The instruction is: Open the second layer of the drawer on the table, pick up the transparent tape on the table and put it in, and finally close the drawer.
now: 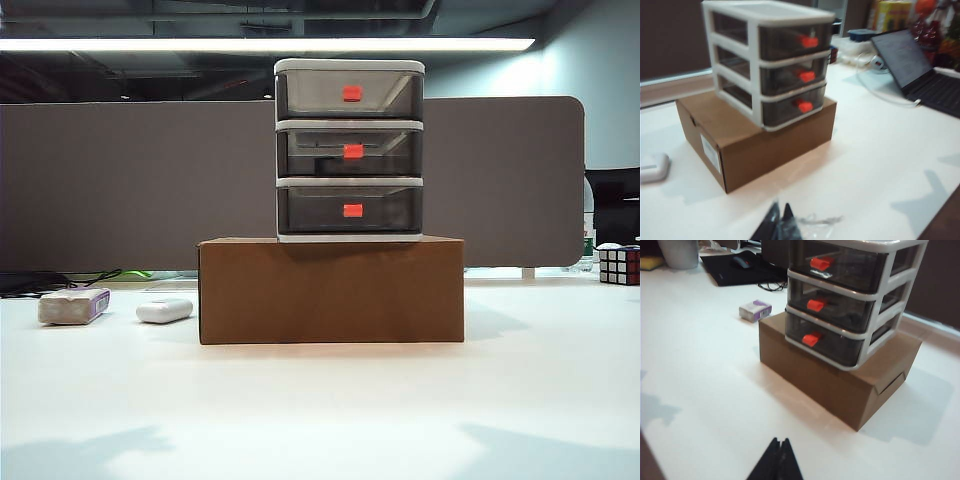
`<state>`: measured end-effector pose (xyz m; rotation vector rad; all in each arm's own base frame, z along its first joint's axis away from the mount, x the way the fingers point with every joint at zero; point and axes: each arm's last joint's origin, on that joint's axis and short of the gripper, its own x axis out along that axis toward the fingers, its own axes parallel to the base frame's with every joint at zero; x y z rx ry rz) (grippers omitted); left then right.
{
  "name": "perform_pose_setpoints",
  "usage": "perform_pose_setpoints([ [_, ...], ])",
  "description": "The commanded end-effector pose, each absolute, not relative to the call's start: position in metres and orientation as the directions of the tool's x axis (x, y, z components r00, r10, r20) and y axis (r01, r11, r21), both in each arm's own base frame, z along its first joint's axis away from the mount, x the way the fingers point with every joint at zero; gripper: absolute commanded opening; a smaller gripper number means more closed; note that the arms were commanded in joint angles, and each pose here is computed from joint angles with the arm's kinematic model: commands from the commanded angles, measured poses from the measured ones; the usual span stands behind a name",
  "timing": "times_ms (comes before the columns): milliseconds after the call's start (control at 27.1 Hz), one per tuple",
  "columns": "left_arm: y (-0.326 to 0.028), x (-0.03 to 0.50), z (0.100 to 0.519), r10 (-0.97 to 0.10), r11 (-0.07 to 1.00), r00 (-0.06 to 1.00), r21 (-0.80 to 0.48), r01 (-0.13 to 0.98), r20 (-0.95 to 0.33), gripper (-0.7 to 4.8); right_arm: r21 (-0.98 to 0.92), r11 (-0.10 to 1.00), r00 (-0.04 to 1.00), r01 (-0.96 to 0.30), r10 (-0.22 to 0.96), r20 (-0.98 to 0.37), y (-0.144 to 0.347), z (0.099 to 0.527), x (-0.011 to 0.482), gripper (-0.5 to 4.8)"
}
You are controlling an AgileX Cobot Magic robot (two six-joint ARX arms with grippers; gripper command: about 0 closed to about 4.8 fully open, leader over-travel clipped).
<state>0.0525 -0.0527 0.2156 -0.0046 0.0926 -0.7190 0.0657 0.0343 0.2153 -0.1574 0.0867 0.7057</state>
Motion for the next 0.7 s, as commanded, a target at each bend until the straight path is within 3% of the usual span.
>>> perform_pose_setpoints([
  [37,-0.056,0.057,0.21,-0.639,0.77,0.769,-0.033,0.638,-0.03,-0.05,-0.094,0.817,0.822,-0.569,0.568,-0.042,0.033,0.214,0.071,-0.05],
  [184,-0.062,0.064,0.195,-0.592,0.803,0.805,-0.045,0.594,0.041,-0.06,-0.099,0.871,0.876,-0.482,0.481,-0.032,0.033,0.196,0.079,-0.05],
  [405,-0.067,0.069,0.173,-0.579,0.811,0.811,-0.05,0.584,0.081,-0.06,-0.101,0.872,0.877,-0.479,0.48,-0.02,0.037,0.163,0.09,-0.05],
  [700,-0.061,0.074,0.173,-0.411,0.912,0.908,0.047,0.408,0.08,-0.06,-0.154,0.901,0.914,-0.406,0.404,-0.046,0.03,0.159,0.093,-0.05],
])
